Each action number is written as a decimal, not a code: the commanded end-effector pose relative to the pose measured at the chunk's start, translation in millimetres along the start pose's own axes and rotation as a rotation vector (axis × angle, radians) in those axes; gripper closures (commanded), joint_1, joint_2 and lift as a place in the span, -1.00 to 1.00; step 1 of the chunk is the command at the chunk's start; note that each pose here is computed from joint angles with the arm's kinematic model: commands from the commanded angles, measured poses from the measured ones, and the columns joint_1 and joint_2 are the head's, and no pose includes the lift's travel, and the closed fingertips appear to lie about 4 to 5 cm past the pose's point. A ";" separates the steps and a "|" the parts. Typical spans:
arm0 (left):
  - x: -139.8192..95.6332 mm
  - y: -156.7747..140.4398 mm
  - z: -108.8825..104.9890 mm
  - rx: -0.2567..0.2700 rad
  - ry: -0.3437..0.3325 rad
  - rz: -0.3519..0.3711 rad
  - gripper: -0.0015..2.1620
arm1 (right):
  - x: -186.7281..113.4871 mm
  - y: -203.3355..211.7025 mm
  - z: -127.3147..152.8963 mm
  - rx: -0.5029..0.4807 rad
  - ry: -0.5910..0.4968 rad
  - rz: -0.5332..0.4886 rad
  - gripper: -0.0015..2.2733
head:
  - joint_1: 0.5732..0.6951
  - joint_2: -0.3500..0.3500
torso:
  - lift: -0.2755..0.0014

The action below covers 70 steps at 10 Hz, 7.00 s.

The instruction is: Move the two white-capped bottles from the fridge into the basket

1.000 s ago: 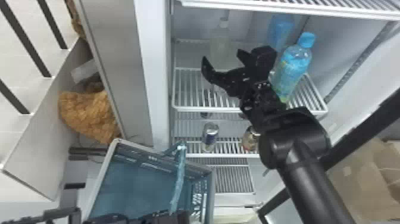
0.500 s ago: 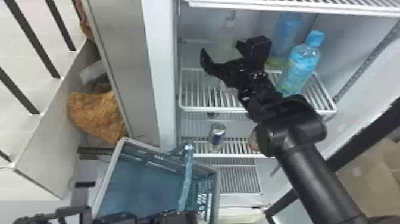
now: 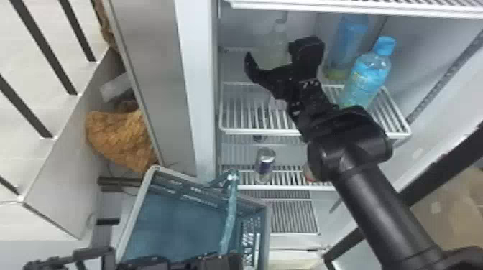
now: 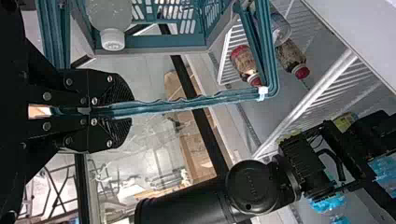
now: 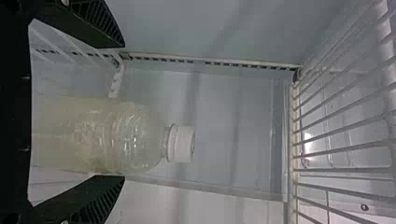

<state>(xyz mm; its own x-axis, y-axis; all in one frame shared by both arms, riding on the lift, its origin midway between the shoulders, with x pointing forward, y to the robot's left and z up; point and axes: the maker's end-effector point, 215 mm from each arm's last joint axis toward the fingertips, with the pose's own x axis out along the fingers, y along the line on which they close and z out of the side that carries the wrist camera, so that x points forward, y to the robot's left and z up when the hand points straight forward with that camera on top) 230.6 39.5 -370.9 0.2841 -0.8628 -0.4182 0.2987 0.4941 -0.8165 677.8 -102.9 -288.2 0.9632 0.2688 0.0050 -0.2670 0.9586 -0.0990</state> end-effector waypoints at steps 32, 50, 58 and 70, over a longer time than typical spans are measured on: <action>-3.4 1.7 -0.9 -0.013 -0.006 -0.003 0.12 | -204.0 31.8 84.7 0.142 -0.033 0.088 -0.21 | 1.00 -0.32 | 0.99; 4.6 -18.8 -5.6 0.009 0.027 -0.060 0.12 | -368.8 56.4 9.2 0.217 0.498 0.105 -0.21 | 1.00 -0.70 | 0.99; 8.8 -40.8 -3.7 0.024 0.034 -0.131 0.12 | -390.0 115.7 -58.0 0.307 0.704 0.305 -0.21 | 1.00 -0.77 | 0.99; 7.7 -33.6 -7.9 0.018 0.041 -0.109 0.12 | -356.5 124.3 -85.2 0.348 0.677 0.370 -0.92 | 1.00 -0.45 | 0.99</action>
<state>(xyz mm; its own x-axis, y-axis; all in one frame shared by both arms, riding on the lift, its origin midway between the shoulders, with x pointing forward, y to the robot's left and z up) 215.3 14.8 -349.7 0.2104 -0.9156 -0.3426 0.3425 0.3973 -0.8514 304.0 -85.4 -389.1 0.5871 0.5681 -0.5767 -0.4585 0.8205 0.3414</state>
